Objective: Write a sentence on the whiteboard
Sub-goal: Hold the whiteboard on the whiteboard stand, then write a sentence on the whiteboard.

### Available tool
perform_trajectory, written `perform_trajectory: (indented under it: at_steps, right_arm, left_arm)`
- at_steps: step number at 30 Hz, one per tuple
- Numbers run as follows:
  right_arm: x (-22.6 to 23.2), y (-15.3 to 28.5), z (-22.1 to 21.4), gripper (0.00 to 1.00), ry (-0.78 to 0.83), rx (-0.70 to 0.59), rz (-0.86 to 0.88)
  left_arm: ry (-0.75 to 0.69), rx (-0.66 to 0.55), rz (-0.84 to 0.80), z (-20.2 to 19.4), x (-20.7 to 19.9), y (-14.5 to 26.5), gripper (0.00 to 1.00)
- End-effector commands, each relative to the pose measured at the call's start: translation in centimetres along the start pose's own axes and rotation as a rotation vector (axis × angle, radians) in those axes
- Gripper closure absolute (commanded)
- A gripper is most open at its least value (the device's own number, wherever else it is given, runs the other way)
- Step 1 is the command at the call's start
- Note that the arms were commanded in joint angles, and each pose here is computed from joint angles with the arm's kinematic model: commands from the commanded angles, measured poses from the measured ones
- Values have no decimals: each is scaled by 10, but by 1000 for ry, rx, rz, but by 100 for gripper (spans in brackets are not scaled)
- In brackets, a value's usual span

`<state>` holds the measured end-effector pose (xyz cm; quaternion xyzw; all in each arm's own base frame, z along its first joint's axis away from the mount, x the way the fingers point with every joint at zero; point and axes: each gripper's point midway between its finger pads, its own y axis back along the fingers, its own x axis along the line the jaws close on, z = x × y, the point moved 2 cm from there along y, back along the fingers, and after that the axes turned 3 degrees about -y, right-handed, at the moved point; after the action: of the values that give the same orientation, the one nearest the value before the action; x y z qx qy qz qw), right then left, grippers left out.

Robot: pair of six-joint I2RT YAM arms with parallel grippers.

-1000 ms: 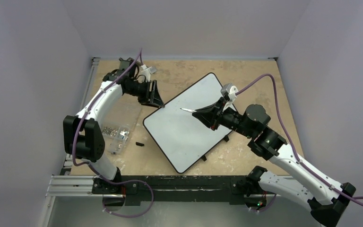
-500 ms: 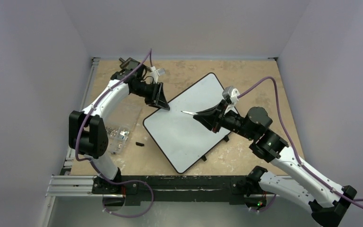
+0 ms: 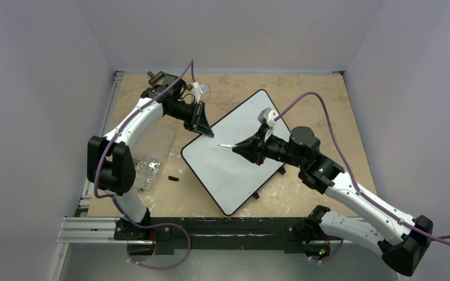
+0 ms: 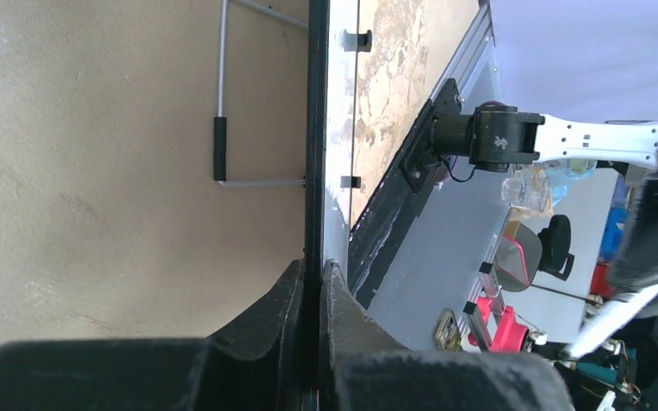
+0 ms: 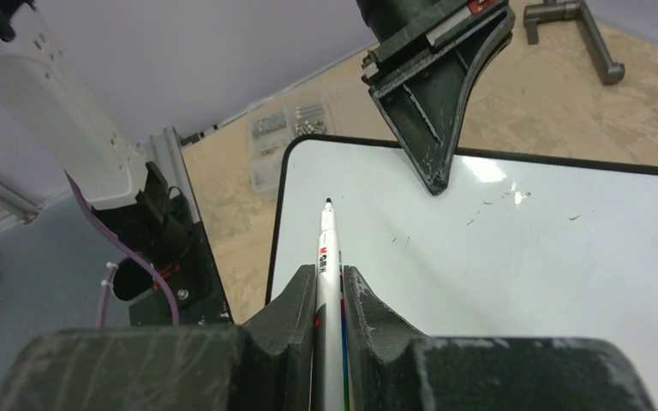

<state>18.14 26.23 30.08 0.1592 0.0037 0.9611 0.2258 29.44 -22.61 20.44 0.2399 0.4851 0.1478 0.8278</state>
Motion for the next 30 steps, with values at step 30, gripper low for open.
perform_trajectory:
  at_steps: [30]
  right_arm:
    - [25, -80, -29, 100, 144, 82, 103]
  left_arm:
    - [-138, -91, 294, 14, 7, 23, 100]
